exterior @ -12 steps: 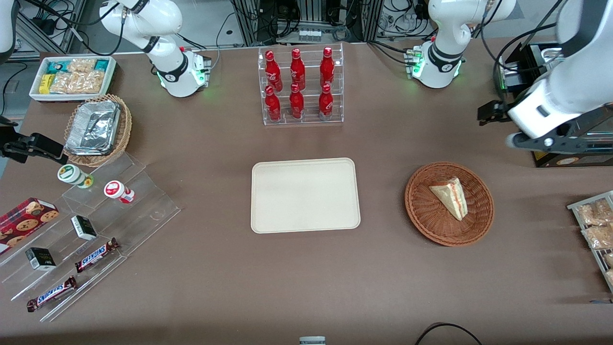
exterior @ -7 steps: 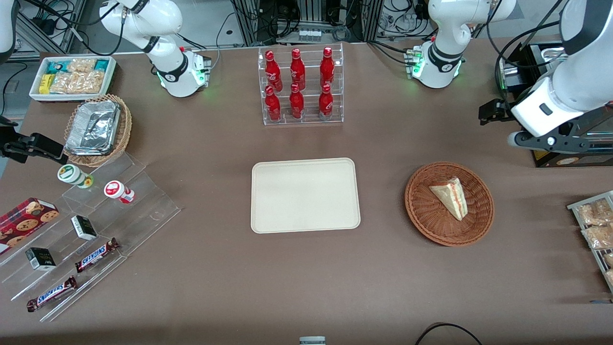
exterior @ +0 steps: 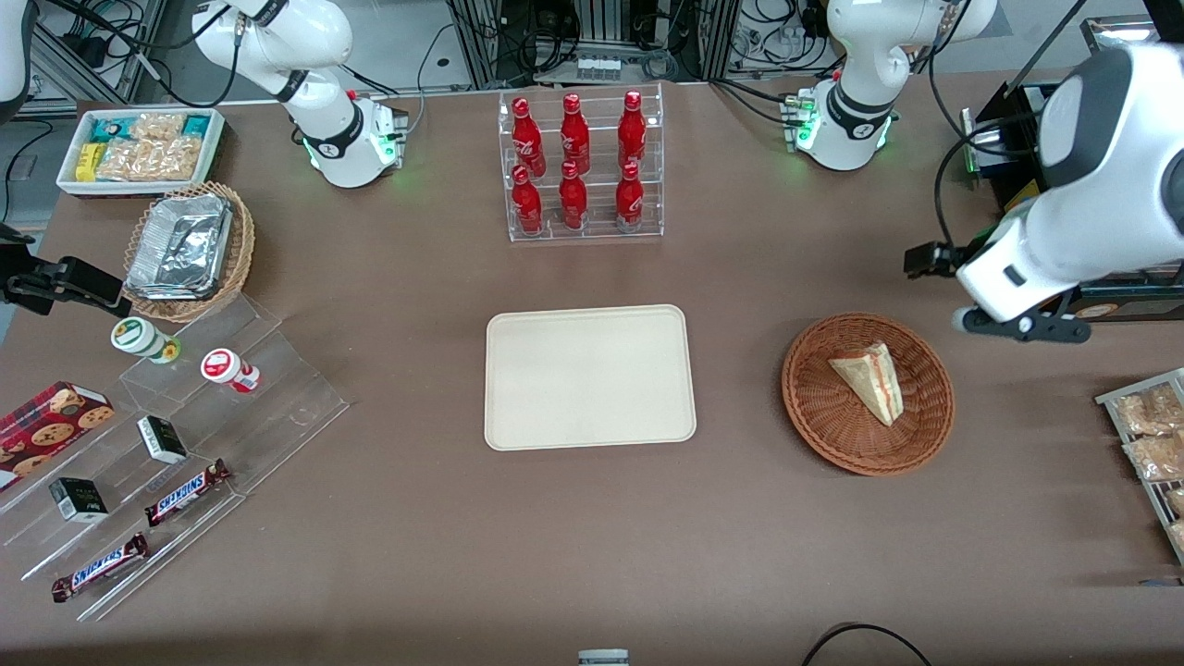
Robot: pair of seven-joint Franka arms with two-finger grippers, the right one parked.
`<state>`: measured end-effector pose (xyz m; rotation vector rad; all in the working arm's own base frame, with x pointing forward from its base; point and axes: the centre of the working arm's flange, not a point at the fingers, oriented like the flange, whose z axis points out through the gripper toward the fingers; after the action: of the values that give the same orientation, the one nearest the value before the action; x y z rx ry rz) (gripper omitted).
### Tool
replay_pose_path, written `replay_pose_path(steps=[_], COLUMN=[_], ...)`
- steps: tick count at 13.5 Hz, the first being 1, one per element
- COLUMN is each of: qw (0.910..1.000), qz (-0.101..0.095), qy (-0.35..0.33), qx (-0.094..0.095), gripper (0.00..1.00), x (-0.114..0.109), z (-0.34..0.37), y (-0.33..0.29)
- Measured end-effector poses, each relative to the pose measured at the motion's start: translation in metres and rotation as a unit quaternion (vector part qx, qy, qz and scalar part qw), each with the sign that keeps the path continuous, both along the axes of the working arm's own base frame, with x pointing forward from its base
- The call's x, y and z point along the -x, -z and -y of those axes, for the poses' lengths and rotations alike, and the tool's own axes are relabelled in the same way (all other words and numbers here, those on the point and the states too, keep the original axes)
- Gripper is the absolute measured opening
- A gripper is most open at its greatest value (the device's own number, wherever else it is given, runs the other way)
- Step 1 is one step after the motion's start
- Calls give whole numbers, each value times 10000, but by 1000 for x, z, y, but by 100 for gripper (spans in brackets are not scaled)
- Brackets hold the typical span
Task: Place sandwich from basket to tray
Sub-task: 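Move the left gripper down over the wrapped sandwich in the wicker basket, then lower the left gripper around the sandwich and close it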
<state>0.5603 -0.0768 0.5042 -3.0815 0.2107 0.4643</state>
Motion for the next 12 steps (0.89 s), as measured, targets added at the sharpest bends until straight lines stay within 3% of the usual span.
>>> replay_pose_path(steps=[4,8,12], qw=[9999,9981,9915], qz=[161,601,888], qy=[-6,-64,-950], qx=[28,84,-27], gripper=[100,100,100], x=[-2,5,14], z=[0,-4,-28], y=[59,128,173])
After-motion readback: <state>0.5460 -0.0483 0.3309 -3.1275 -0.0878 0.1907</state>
